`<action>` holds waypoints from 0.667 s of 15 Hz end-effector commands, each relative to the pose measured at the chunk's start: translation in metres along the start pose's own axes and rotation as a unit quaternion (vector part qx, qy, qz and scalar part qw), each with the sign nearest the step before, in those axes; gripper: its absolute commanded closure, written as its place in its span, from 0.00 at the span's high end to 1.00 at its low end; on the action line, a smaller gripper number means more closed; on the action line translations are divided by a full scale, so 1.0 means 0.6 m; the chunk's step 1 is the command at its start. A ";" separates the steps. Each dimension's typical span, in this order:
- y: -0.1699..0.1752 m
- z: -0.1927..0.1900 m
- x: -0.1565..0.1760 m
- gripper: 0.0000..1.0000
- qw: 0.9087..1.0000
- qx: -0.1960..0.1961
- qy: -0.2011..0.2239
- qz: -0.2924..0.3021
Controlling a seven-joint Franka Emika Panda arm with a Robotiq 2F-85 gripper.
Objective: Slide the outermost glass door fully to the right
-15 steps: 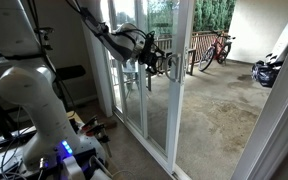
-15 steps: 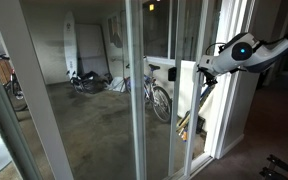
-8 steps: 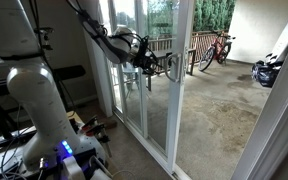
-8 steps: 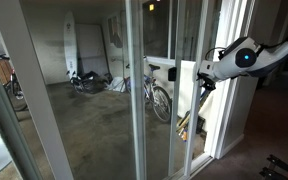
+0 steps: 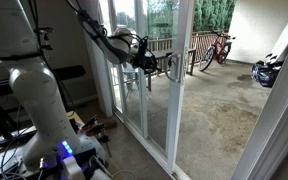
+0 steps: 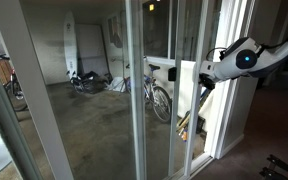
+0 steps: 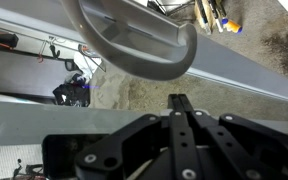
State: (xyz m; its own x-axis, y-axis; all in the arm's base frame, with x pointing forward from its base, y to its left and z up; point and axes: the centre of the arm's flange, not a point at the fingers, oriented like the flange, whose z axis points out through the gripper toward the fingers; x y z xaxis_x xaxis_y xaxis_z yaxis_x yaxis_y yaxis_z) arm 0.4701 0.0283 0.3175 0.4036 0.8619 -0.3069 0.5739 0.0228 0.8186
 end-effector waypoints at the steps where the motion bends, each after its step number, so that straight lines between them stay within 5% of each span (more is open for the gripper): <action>1: 0.012 0.008 -0.040 0.05 1.000 -0.016 -0.013 0.005; 10: 0.013 0.007 -0.032 0.05 1.000 -0.010 -0.013 0.002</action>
State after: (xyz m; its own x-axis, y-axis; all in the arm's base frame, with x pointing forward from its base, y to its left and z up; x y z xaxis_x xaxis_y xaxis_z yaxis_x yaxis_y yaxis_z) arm 0.4704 0.0091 0.3227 0.4296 0.8512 -0.3015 0.5679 0.0050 0.8231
